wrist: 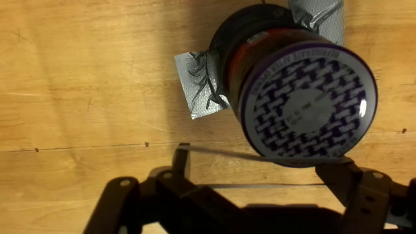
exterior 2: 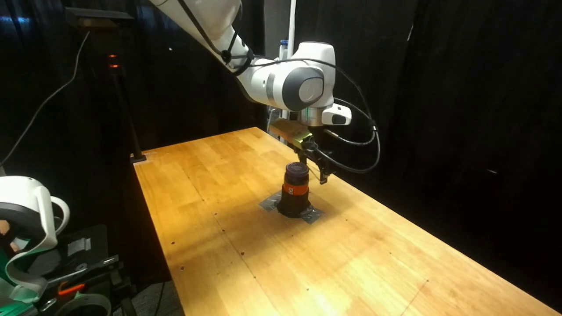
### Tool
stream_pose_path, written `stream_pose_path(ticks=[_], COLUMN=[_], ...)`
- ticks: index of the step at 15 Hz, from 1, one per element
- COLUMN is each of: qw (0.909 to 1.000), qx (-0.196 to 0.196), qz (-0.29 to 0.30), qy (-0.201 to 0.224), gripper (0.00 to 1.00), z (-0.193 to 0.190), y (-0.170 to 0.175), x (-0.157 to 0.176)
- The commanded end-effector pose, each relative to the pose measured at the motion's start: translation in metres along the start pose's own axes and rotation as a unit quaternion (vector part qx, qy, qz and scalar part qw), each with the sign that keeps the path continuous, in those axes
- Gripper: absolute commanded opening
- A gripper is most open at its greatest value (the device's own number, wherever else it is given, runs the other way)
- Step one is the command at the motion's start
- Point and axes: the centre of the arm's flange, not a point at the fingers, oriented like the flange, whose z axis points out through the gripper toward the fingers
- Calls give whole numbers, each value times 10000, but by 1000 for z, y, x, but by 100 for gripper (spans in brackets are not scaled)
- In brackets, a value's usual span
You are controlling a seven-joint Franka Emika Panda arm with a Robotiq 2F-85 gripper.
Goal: Put the rubber band on the jar.
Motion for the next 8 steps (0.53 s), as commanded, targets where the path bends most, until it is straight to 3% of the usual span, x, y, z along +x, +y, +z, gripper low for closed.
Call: stream_pose_path(ticks=[1,5,8], qw=[9994,9963,9958], qx=[81,340,384], qz=[-82,-303,-402], qy=[-323,-722,-724], gripper=[100,100,100], z=[2,-13,-24], y=[4,9,12], x=[-4,-32,-52])
